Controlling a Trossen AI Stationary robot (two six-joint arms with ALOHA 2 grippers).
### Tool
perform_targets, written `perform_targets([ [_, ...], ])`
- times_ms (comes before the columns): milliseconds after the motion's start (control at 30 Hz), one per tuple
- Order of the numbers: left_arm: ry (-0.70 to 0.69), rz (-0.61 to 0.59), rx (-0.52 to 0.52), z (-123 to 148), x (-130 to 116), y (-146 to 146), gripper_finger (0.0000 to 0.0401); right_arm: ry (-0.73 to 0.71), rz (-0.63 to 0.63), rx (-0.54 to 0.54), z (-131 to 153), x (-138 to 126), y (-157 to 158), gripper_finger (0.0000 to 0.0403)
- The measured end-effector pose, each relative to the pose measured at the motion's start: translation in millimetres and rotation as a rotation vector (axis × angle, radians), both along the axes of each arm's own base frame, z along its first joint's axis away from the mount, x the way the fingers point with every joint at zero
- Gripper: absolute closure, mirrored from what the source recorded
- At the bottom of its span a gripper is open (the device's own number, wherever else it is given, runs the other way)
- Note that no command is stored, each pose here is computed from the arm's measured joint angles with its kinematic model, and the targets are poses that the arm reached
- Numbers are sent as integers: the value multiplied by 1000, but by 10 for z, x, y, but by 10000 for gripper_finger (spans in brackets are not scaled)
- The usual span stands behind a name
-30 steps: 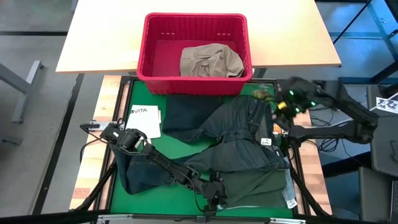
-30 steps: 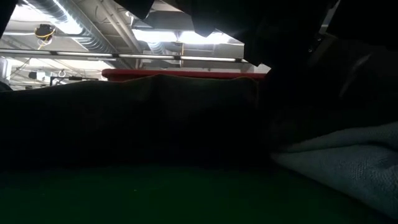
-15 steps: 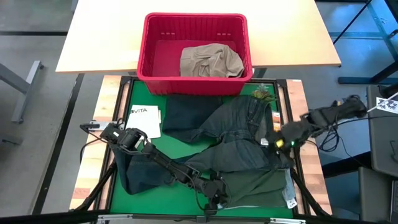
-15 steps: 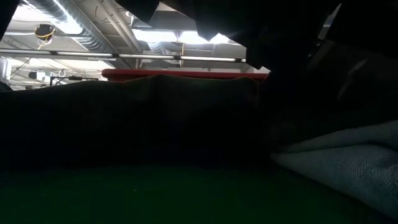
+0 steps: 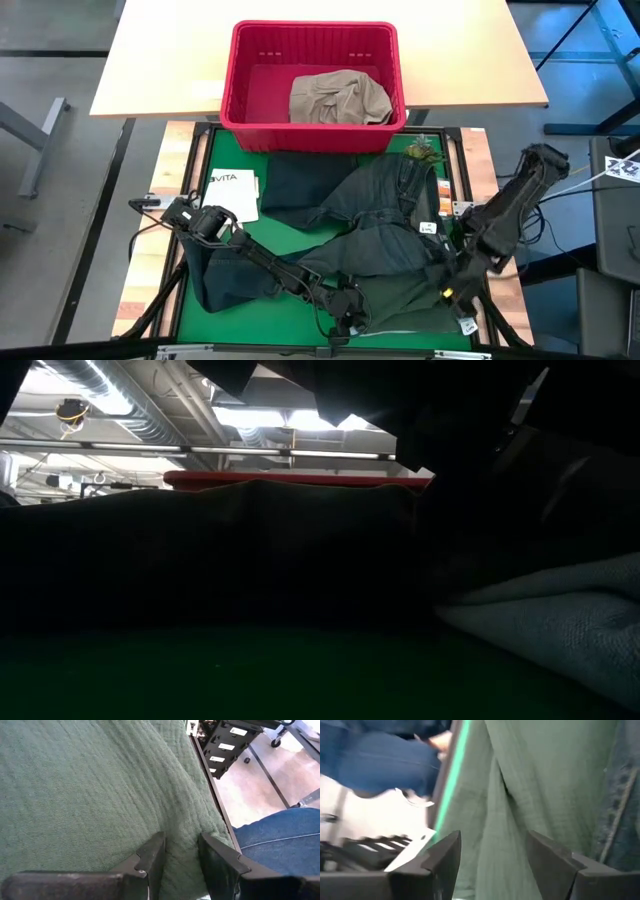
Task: Fold Laundry from Bin
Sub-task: Adjust the green shirt
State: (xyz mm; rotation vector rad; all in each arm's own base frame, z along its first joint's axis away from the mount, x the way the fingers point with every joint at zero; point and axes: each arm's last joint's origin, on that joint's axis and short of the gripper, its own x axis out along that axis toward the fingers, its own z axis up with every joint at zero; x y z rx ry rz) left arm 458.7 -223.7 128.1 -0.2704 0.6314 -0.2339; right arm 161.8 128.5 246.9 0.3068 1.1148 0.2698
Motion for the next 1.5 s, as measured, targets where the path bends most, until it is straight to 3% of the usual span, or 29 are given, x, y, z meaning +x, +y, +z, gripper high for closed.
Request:
perform_targets([
  [300, -1, 1, 1, 0, -1, -3, 284, 96, -6, -148, -309, 160, 99, 185],
  [633, -2, 1, 3, 0, -5, -11, 284, 171, -65, -202, -313, 174, -70, 185],
  [833, -2, 1, 3, 0, -5, -11, 284, 249, -24, -228, -295, 112, -95, 185],
  [1067, -2, 0, 3, 0, -5, -11, 284, 354, 13, -102, -294, 75, -63, 187],
  [1333, -1, -1, 2, 0, -5, -12, 284, 416, 167, 224, -216, 71, 172, 231],
  [1500, -1, -1, 2, 0, -6, -12, 284, 407, 225, 340, -155, 26, 370, 255],
])
